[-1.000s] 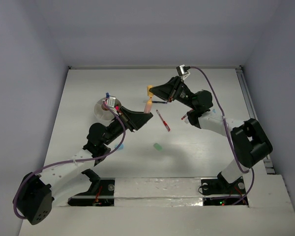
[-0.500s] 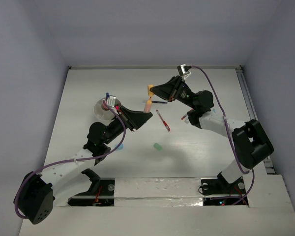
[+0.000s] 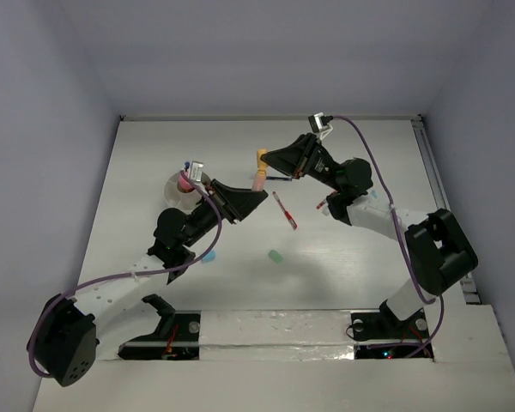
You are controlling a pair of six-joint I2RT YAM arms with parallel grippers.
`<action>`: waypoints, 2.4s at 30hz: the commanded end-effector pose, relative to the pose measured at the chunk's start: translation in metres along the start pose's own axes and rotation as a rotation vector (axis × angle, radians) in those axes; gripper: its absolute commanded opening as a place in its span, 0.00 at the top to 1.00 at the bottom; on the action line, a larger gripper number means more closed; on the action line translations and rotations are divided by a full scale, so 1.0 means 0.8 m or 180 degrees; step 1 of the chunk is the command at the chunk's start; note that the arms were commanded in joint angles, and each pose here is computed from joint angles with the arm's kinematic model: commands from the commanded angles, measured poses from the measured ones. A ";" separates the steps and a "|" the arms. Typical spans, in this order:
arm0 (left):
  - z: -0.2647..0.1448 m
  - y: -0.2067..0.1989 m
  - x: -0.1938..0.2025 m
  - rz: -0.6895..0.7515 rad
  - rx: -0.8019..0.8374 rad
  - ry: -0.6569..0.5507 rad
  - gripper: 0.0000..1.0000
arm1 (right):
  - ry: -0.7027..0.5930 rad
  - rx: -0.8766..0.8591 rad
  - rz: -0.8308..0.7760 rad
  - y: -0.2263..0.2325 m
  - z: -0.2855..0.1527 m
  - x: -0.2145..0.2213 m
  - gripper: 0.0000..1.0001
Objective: Sort the stationery into containers
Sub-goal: Close the pen cap on the pen.
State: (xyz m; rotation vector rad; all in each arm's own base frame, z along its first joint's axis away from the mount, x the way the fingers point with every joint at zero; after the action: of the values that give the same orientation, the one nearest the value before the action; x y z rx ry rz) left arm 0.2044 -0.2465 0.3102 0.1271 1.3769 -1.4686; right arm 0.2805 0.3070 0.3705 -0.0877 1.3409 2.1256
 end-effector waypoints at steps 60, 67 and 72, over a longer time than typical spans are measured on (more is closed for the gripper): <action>-0.005 -0.123 -0.126 0.0429 0.0889 -0.0720 1.00 | 0.1409 -0.0226 -0.0672 0.037 -0.025 0.110 1.00; -0.001 -0.126 -0.139 0.0486 0.0840 -0.0743 1.00 | 0.1500 0.0528 -0.0908 0.009 -0.038 0.127 1.00; 0.006 -0.126 -0.138 0.0427 0.0896 -0.0702 1.00 | 0.1563 0.0774 -0.0906 -0.013 -0.049 0.145 1.00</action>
State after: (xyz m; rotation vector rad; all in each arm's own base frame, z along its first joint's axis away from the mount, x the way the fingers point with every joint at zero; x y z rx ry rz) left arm 0.1820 -0.2354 0.3569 0.3186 1.3409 -1.5569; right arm 0.2245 0.3064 0.3997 -0.4215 1.3523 1.7195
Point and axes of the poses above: each gripper's point midway between its finger pads, its own z axis out along the fingers, its own y axis along the line the jaws close on, x = y × z, the point moved 3 cm from there along -z, back along the fingers, and after that the axes turned 7 degrees about z, right-handed, at the moved point
